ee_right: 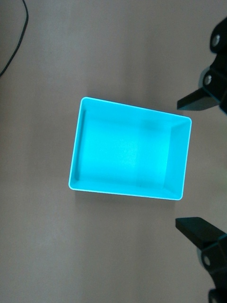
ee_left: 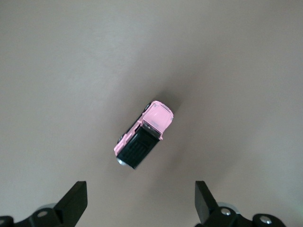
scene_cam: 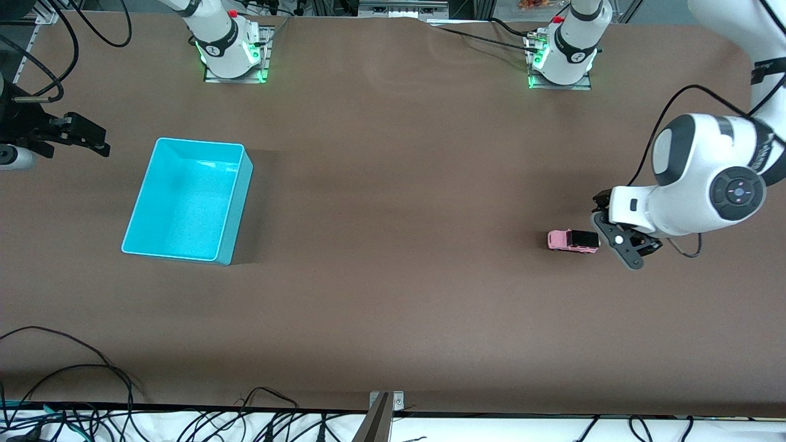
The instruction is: Wind and store pink jeep toy
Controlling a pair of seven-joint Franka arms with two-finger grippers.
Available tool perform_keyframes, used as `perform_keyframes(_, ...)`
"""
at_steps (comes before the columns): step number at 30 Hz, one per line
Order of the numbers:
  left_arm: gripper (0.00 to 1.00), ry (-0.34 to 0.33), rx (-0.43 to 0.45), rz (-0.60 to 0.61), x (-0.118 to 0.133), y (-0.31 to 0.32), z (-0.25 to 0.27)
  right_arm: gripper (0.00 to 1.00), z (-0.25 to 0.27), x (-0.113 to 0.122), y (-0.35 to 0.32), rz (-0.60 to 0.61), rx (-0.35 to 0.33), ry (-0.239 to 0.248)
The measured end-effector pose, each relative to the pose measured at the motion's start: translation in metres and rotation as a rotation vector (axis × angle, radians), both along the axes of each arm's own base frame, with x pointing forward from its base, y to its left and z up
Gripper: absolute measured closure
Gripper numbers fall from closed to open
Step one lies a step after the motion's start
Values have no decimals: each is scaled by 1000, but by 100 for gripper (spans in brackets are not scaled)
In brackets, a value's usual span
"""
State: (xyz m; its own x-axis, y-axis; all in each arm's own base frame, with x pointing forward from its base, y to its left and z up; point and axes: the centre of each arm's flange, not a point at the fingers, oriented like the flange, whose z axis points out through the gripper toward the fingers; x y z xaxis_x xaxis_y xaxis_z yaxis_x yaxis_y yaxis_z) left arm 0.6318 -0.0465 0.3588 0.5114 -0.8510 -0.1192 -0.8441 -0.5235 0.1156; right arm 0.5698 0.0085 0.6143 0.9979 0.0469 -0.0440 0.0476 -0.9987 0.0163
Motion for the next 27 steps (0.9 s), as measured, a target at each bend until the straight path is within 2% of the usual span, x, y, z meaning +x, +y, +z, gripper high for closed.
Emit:
perform_keyframes(14,0,-86,-45,-303,-36,4,-94,0,0,0,0,0,0,0)
perform_keyframes(20,0,-72,-60,-397,-50,5,-120,0,0,0,0,0,0,0)
perform_keyframes(27,0,-74,-76,-502,-49,12,-139,0,0,0,0,0,0,0)
